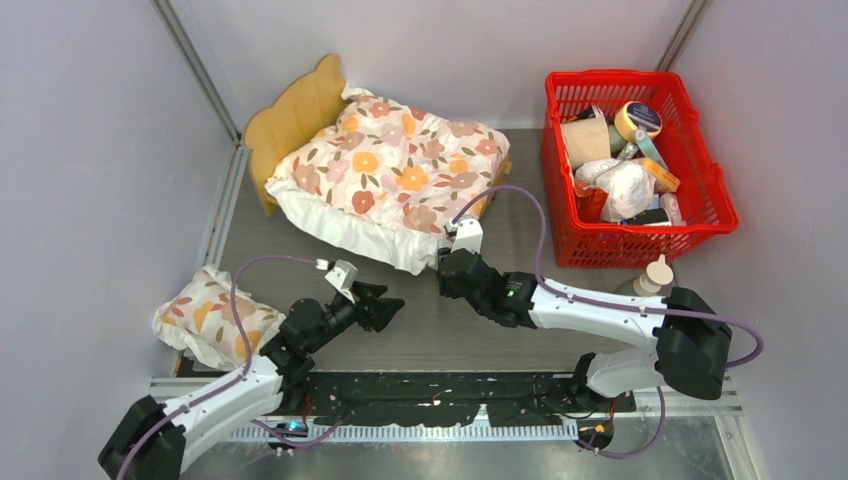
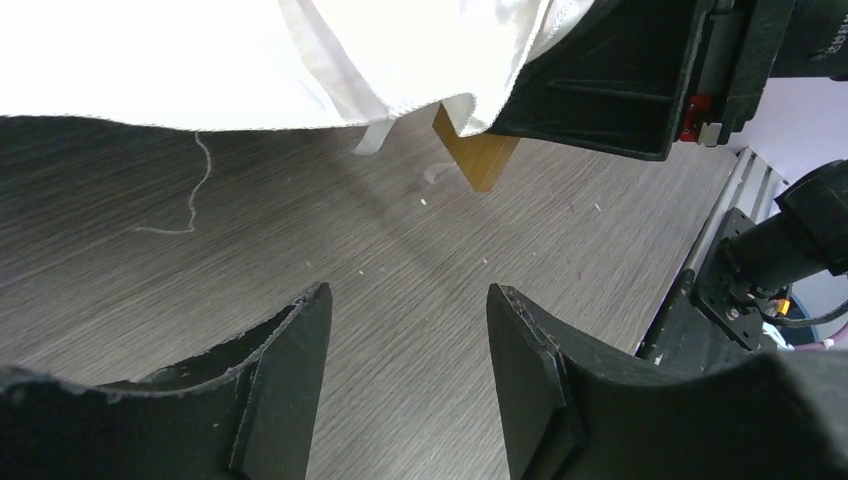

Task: Set up the pet bed
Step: Cross the ropes on the bed frame, then tie the ropes to the bed frame.

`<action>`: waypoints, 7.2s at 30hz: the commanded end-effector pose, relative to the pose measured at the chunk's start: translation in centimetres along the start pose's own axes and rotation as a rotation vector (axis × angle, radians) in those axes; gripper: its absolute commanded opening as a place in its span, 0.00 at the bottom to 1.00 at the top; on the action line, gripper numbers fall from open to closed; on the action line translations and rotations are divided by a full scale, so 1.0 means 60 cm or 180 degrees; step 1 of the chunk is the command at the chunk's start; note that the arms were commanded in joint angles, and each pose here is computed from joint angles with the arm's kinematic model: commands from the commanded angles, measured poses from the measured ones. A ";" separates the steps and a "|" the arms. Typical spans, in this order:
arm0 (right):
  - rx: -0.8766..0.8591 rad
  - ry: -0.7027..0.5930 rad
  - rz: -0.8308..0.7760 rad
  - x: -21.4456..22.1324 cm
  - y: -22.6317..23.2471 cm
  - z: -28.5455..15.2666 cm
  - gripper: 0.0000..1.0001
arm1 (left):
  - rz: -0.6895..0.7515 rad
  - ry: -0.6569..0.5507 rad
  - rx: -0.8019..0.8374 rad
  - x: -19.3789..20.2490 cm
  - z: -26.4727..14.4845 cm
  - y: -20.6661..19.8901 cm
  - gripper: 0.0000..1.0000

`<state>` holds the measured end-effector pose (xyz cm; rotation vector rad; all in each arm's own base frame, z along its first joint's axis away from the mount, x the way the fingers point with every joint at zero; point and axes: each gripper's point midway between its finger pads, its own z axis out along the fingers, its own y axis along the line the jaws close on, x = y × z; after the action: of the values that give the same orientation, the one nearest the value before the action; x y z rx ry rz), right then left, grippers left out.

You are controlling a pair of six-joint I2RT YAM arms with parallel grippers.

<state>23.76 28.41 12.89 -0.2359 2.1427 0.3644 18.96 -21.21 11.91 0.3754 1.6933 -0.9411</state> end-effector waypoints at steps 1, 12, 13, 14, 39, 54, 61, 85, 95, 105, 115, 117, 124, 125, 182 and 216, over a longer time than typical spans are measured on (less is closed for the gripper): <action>-0.0658 -0.0929 0.0973 -0.197 0.084 -0.065 0.05 | 0.0072 -0.0277 0.0174 -0.020 0.013 -0.015 0.63; -0.0897 -0.0929 0.1084 -0.203 0.101 -0.079 0.05 | 0.0209 -0.0402 0.0338 -0.033 0.087 -0.031 0.66; -0.0919 -0.0939 0.1105 -0.204 0.100 -0.083 0.05 | 0.0254 -0.0415 0.0382 -0.034 0.095 -0.037 0.66; -0.0931 -0.0936 0.1118 -0.201 0.100 -0.083 0.05 | 0.0295 -0.0443 0.0408 -0.038 0.103 -0.040 0.67; -0.1085 -0.0934 0.1188 -0.192 0.103 -0.091 0.05 | 0.0556 -0.0603 0.0098 -0.044 0.192 -0.005 0.61; -0.0907 -0.0983 0.1176 -0.176 0.078 -0.082 0.05 | 0.0143 -0.0284 0.0228 0.010 0.149 -0.015 0.00; -0.0832 -0.0926 0.1196 -0.159 0.077 -0.062 0.05 | 0.0045 0.0009 0.0281 0.069 0.109 -0.038 0.00; -0.0732 -0.0489 0.0779 -0.073 0.013 -0.108 0.54 | 0.0051 0.0021 0.0359 0.088 0.050 -0.087 0.00; -0.0720 -0.0464 0.0423 -0.010 -0.030 -0.106 0.52 | 0.0000 0.0125 0.0414 0.098 0.049 -0.093 0.00; -0.0899 -0.0474 -0.0046 0.033 -0.024 -0.033 0.49 | 0.0006 0.0435 0.0442 0.144 0.017 -0.086 0.00; -0.0863 -0.0204 0.0048 0.084 -0.024 0.025 0.51 | 0.0032 0.0467 0.0378 0.152 0.005 -0.075 0.00; -0.0856 -0.0185 0.0068 0.090 -0.024 0.031 0.48 | 0.0025 0.0424 0.0380 0.146 0.008 -0.076 0.00; -0.0932 -0.0117 0.0171 0.088 -0.013 0.028 0.07 | -0.0022 0.0381 0.0388 0.138 0.016 -0.082 0.00; -0.0922 -0.0107 0.0204 0.085 -0.014 0.022 0.06 | -0.0031 0.0403 0.0383 0.141 0.016 -0.082 0.00; -0.1355 -0.0545 0.0959 -0.026 0.138 -0.160 0.05 | -0.0136 0.0396 0.0540 0.142 0.028 -0.104 0.00; -0.0677 -0.0142 0.0125 0.019 0.133 -0.089 0.49 | -0.0214 0.0191 0.0590 0.112 0.027 -0.118 0.00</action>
<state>16.94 34.94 12.72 -0.3079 2.0982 0.5744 13.96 -29.62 7.90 0.4975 1.7115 -1.1155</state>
